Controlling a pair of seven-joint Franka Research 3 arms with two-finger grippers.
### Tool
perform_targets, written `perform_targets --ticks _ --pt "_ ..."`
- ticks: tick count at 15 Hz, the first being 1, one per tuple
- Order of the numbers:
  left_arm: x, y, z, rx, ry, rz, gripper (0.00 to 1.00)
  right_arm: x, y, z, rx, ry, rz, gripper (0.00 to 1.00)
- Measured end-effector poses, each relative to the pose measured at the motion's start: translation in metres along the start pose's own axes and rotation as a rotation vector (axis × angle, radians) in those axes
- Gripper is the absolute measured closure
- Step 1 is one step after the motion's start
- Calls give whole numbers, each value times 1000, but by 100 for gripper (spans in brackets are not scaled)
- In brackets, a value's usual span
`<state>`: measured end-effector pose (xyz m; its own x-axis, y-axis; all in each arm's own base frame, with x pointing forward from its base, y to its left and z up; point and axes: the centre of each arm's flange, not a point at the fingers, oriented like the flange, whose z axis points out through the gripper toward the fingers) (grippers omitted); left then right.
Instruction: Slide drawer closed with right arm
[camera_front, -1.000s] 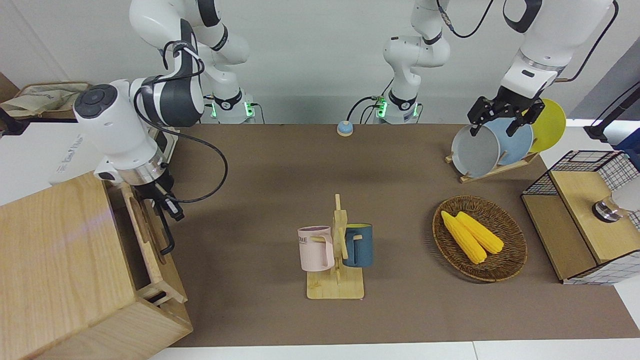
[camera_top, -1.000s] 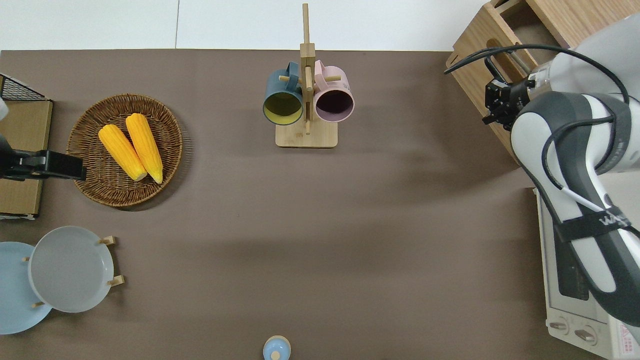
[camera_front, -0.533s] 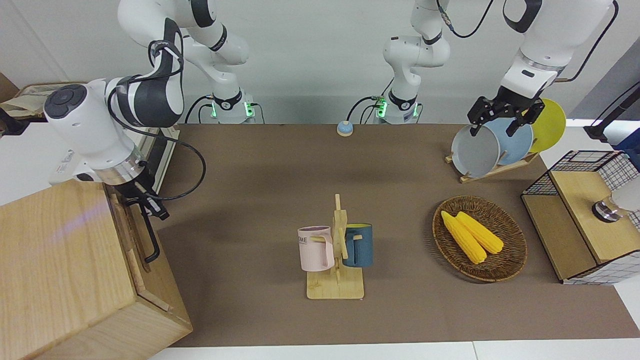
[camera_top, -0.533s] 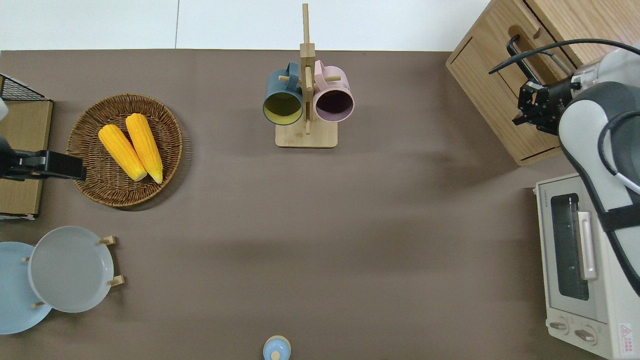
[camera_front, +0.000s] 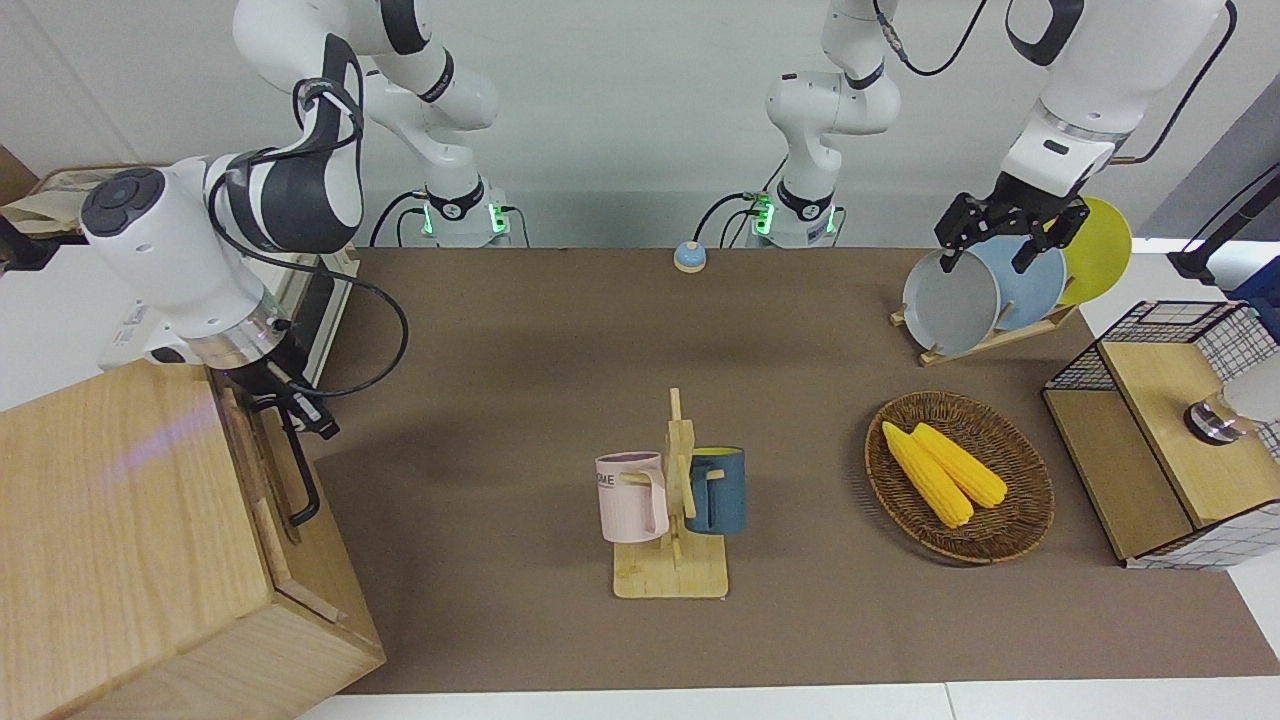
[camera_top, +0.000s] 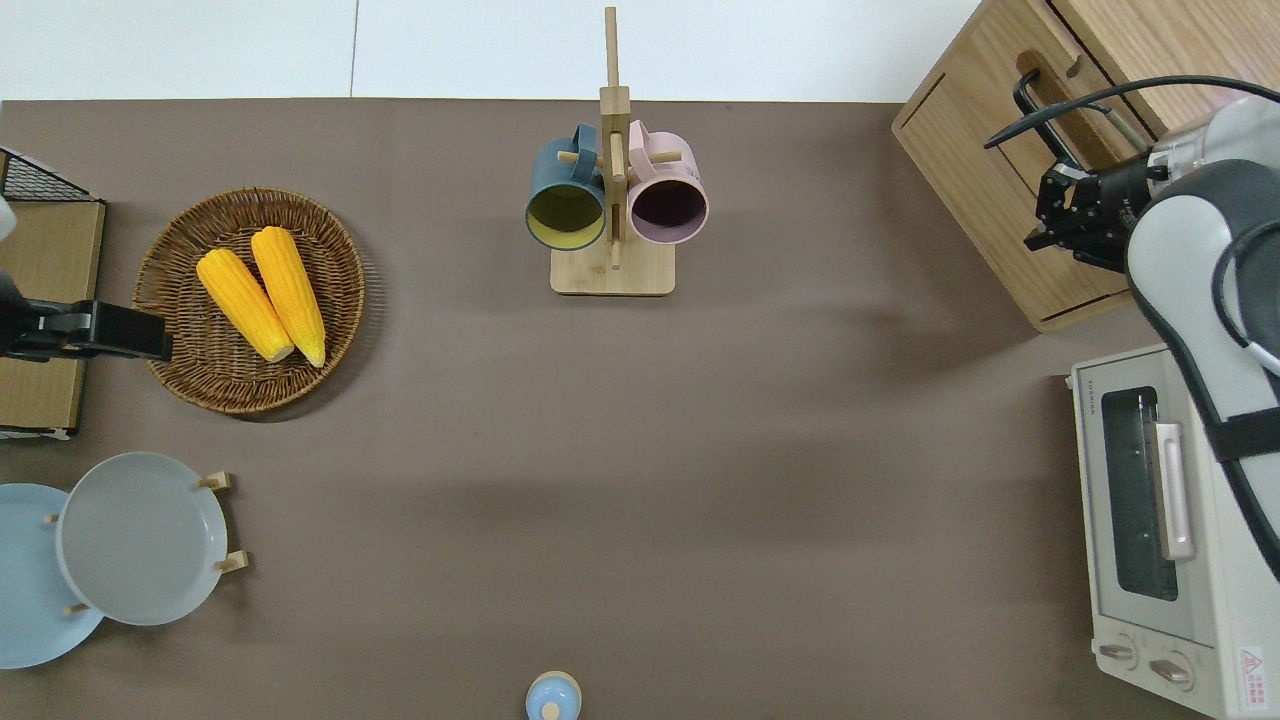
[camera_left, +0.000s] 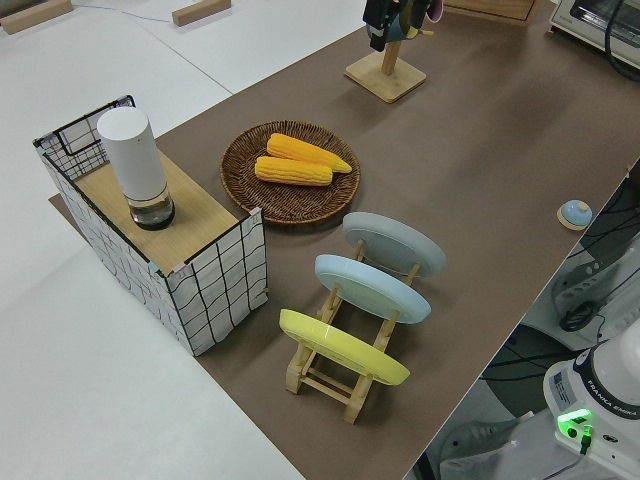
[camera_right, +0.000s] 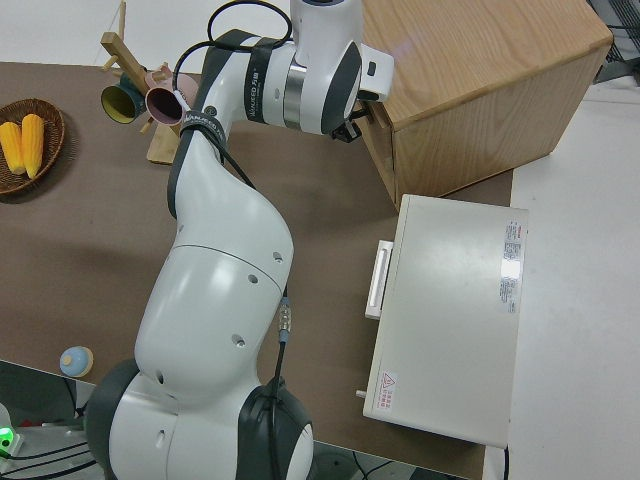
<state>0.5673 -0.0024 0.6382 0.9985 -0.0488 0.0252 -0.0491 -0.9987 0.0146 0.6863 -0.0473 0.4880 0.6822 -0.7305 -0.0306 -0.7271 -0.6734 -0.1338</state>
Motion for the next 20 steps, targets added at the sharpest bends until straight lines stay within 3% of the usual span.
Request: perform_targets --ticks 16,20 --pt "0 0 0 0 0 0 1 -1 -1 -1 -1 -1 -35 99" --pt "0 0 0 0 0 0 1 -12 -12 -4 2 -2 -68 99"
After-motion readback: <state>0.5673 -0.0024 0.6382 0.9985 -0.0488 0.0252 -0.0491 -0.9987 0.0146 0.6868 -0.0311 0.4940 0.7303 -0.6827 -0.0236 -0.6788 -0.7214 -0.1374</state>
